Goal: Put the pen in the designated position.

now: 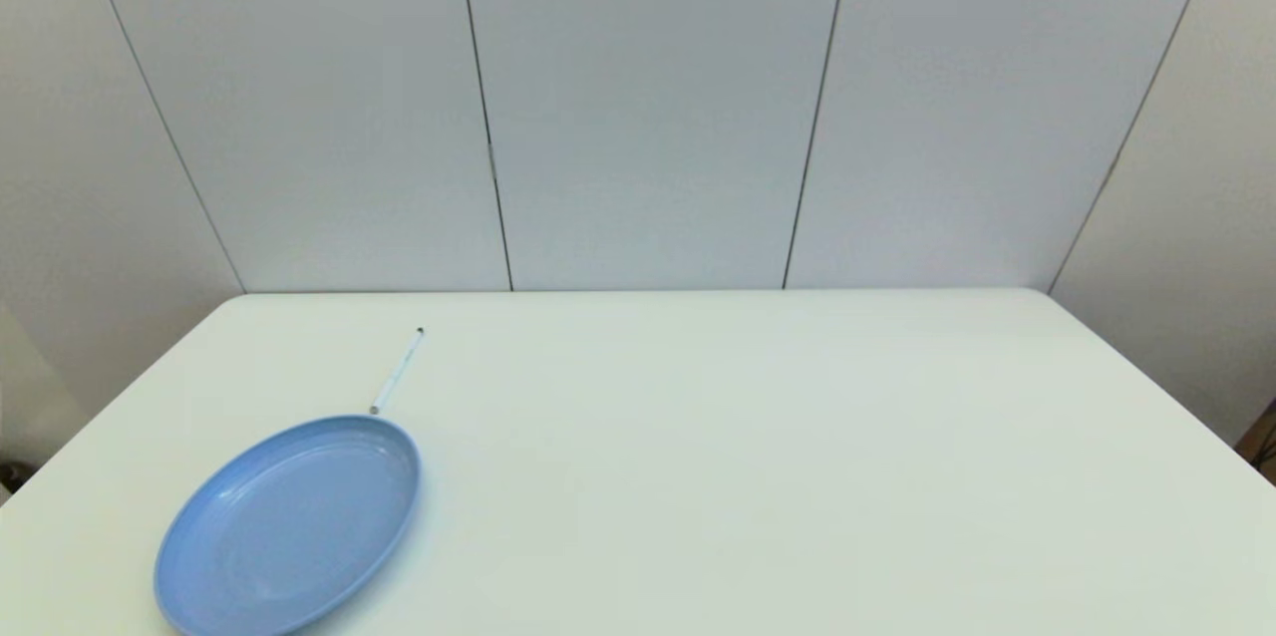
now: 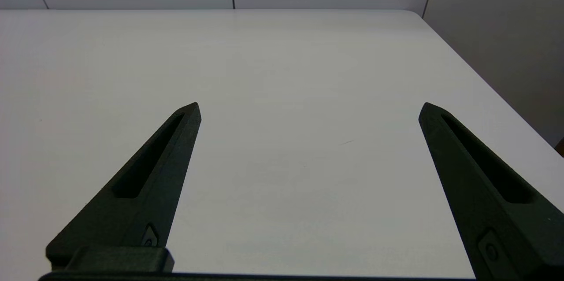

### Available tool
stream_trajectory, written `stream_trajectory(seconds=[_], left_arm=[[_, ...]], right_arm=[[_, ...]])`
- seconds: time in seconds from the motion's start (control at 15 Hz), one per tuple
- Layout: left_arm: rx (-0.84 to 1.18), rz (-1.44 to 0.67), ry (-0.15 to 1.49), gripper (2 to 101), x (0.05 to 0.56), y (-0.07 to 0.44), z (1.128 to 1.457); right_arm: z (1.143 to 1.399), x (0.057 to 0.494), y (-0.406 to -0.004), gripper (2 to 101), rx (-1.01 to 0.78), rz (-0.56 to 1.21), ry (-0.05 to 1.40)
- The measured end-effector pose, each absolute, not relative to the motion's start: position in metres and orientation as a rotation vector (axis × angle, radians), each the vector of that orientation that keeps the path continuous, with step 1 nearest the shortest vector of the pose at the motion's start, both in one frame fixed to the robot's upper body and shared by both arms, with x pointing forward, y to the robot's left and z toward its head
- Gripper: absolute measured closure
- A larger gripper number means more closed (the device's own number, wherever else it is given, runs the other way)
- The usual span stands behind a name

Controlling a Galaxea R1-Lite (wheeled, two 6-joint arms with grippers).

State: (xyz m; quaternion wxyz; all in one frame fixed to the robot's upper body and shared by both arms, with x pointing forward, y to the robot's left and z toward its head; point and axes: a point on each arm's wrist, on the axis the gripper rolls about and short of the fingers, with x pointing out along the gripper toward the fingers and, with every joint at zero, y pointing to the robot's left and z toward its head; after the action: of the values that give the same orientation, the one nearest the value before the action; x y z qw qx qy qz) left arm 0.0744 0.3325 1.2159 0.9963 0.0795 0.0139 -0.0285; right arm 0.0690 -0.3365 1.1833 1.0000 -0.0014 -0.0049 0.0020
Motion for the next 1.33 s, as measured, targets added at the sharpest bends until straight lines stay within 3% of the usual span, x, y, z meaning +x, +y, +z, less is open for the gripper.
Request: stream_trajectory(seconds=[0.47,1.33], left_arm=[[0.157,-0.052,-0.004,5.4,0.070,0.332,1.184],[0.062,-0.042,-0.003,5.4,0.069,0.333,1.182]], right_arm=[[1.183,0.069,-0.337,4.3,-0.003,0.004,-0.010],[1.183,0.069,-0.337,4.3,-0.003,0.004,-0.010]])
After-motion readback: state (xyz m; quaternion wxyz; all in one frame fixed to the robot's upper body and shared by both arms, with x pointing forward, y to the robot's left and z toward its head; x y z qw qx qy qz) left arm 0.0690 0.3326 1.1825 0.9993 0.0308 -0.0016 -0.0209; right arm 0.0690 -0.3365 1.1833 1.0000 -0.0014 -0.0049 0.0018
